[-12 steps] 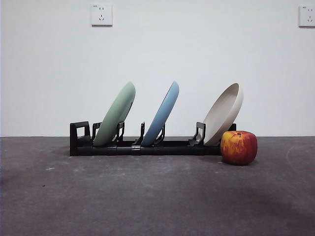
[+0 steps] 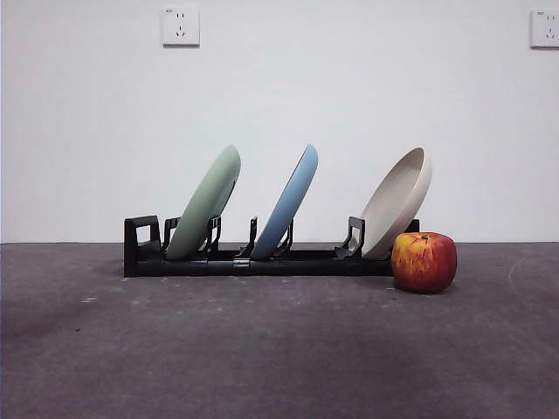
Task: Take the green plate from the plate rack,put the plate on the table,take the apple from the table,put the apple in the plate
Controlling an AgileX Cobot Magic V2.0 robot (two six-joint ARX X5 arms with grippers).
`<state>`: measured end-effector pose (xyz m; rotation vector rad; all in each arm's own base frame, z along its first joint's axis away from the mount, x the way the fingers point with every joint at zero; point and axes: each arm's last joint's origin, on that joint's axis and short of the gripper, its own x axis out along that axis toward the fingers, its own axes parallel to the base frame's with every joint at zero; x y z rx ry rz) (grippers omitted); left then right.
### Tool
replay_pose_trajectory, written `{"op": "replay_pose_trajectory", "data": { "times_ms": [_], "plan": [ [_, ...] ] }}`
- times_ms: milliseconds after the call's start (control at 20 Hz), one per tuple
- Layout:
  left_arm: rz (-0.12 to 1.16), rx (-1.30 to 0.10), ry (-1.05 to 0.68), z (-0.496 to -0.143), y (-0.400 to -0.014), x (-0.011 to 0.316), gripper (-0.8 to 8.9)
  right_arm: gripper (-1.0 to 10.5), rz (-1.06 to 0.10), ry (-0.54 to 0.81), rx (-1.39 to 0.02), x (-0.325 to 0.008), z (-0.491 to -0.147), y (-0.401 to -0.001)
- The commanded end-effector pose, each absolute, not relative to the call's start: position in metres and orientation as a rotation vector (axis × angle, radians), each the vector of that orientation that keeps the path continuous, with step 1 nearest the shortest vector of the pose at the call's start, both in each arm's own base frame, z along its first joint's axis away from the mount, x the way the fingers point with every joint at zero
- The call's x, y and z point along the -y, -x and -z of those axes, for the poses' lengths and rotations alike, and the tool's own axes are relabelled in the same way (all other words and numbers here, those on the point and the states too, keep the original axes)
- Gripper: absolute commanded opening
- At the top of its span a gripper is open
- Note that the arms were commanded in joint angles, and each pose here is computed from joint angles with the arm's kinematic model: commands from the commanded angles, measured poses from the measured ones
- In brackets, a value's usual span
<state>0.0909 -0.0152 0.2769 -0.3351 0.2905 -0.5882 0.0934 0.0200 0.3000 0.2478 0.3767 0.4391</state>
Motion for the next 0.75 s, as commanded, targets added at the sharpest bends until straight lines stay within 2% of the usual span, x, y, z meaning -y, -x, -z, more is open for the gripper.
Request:
{"op": "replay_pose_trajectory", "data": {
  "times_ms": [50,350,550,600,650,750],
  "plan": [
    [0.667,-0.329,0.286,-0.2827,-0.0937,0.0166,-0.06,-0.1,-0.485,-0.119,-0.453,-0.0211,-0.3110,-0.0954],
    [0.740,-0.430,0.262,-0.2860,-0.0974,0.0183,-0.07,-0.1,-0.526,-0.034,-0.632,-0.0220,-0.3205,-0.1006],
    [0.743,-0.461,0.258,-0.2838,-0.0970,0.0186,0.01,0.1,-0.526,-0.039,-0.688,-0.0224,-0.3174,-0.1044],
    [0.742,-0.462,0.261,-0.2839,-0.0969,0.0186,0.32,0.1,-0.526,-0.040,-0.690,-0.0224,-0.3172,-0.1049],
    [0.738,-0.471,0.278,-0.2837,-0.0968,0.0186,1.63,0.7,-0.526,-0.039,-0.690,-0.0224,-0.3173,-0.1049],
    [0.721,-0.494,0.335,-0.2838,-0.0970,0.0185,6.13,4.4,-0.523,-0.044,-0.692,-0.0224,-0.3172,-0.1049]
  ]
}}
